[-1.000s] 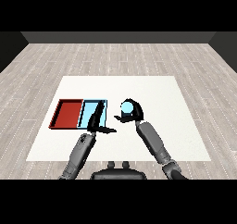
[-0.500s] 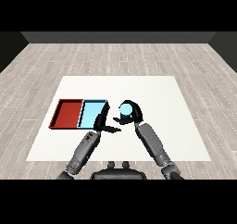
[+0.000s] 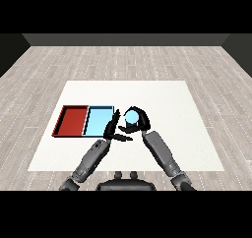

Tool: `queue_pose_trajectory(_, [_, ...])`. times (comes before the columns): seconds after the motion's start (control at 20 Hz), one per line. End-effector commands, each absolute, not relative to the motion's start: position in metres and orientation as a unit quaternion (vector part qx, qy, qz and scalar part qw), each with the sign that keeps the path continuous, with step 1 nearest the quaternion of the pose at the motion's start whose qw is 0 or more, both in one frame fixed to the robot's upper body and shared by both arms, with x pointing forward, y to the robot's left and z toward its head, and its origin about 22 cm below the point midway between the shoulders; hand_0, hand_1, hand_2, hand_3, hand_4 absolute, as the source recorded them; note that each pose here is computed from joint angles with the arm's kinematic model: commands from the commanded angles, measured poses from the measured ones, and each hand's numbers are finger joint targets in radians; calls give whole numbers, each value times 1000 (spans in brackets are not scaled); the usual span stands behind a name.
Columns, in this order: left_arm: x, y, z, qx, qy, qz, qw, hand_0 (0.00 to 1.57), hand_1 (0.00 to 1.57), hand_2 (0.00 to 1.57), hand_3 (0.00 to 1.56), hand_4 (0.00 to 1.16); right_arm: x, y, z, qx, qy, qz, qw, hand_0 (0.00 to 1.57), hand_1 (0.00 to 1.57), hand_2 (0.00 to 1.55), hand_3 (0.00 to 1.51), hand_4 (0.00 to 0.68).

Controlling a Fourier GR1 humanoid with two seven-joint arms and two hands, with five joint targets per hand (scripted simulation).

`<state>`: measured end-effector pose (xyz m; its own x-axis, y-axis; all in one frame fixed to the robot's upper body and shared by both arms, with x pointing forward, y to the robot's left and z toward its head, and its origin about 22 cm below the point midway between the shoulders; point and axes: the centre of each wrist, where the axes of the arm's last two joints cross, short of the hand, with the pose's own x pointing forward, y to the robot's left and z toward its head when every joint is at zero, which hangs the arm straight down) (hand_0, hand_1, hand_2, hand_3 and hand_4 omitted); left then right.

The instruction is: Pick the blue can and put it in the blue box

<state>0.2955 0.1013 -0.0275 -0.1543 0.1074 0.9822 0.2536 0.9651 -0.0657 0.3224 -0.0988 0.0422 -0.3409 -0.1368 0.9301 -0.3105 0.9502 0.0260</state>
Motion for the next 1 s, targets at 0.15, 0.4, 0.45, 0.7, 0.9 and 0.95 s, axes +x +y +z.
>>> queue_pose_trajectory(0.15, [299,88,-30,-129,-757,-58,638,0,0,0,0,0,330,-98,40,135,-816,97,554,1398,1398,1434,1397,657])
queue_pose_trajectory(0.4, [304,100,-25,-139,-756,-63,636,0,0,0,0,0,305,-85,54,143,-815,105,551,1416,1416,1430,1390,653])
queue_pose_trajectory(0.45, [300,85,-22,-129,-754,-67,641,0,0,0,0,0,304,-75,30,148,-812,99,556,1419,1419,1430,1388,651])
queue_pose_trajectory(0.7, [294,84,-21,-138,-752,-59,642,0,0,0,0,0,320,-72,42,153,-808,113,557,1416,1416,1443,1396,626])
queue_pose_trajectory(0.9, [305,88,-23,-142,-767,-68,621,0,0,0,0,101,320,-80,44,149,-814,120,548,1363,1363,1442,1397,615])
queue_pose_trajectory(0.95, [301,79,-30,-127,-774,-81,614,0,0,0,0,174,320,-48,50,162,-810,122,551,1319,1319,1426,1395,617])
